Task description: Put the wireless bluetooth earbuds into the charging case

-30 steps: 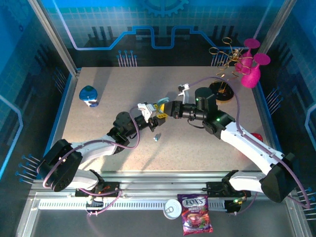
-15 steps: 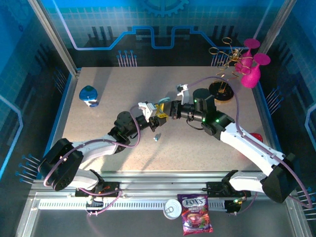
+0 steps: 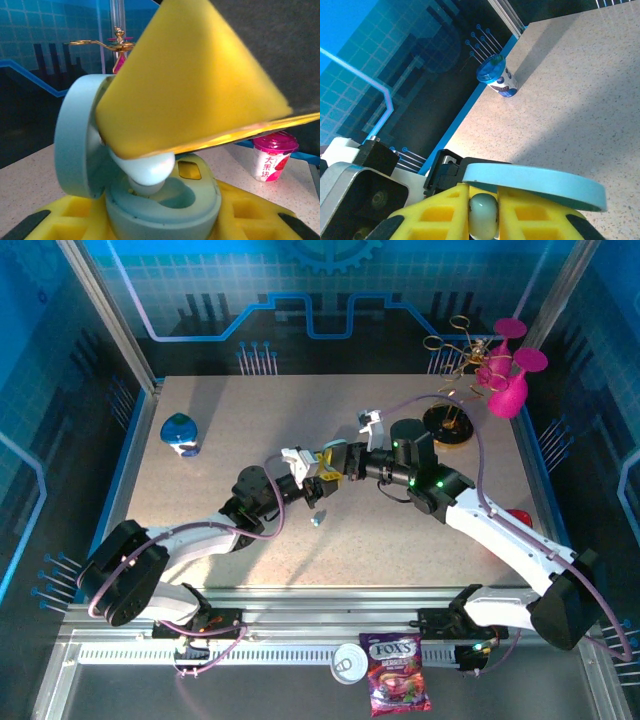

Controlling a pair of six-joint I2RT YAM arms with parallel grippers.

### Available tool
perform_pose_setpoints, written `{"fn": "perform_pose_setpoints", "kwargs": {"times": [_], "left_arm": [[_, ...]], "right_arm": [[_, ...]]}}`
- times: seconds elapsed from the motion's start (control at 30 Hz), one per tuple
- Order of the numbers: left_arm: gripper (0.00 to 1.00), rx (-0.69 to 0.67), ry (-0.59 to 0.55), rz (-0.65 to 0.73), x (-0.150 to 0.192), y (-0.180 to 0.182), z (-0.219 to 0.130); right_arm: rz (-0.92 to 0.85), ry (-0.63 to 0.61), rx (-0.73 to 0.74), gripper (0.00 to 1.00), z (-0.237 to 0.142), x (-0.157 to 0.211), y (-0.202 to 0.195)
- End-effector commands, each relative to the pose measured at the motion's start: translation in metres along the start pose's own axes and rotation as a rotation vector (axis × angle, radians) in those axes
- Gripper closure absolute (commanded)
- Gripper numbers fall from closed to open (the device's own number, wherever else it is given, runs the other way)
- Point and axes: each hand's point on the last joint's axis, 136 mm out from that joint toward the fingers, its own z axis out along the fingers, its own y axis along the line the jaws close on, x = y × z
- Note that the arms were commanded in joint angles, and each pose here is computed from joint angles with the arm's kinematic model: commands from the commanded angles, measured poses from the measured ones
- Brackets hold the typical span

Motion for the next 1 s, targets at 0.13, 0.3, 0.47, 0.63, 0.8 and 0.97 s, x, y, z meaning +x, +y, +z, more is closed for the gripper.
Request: {"fn": "perform_pose_setpoints", "kwargs": {"times": [0.13, 0.3, 0.47, 0.63, 0.8, 0.97], "left_arm": [[0.70, 0.020, -0.118, 0.027, -0.041, -0.004, 0.008], [0.70, 0.010, -0.120, 0.035, -0.043, -0.003, 0.007], [0.70, 0.005, -0.117, 0.039, -0.045, -0.002, 0.006], [0.70, 0.004, -0.115, 0.040, -0.045, -0.002, 0.008], [0.70, 0.007, -0.125, 0.043, -0.048, -0.002, 0.007], [0.70, 0.009, -0.134, 0.045, -0.053, -0.003, 0.004]], "right_arm": [[0.038, 0.083, -0.017, 0.82, -0.003, 0.028, 0.003], [0.044, 0.096, 0.013, 0.82, -0.005, 0.033, -0.003], [0.047, 0.108, 0.048, 0.82, -0.008, 0.038, -0.010], [0.052, 0.118, 0.036, 0.81, -0.008, 0.039, -0.008], [0.048, 0.139, 0.083, 0.78, -0.004, 0.045, -0.019], [0.038, 0.152, 0.175, 0.77, -0.004, 0.050, -0.038]]}}
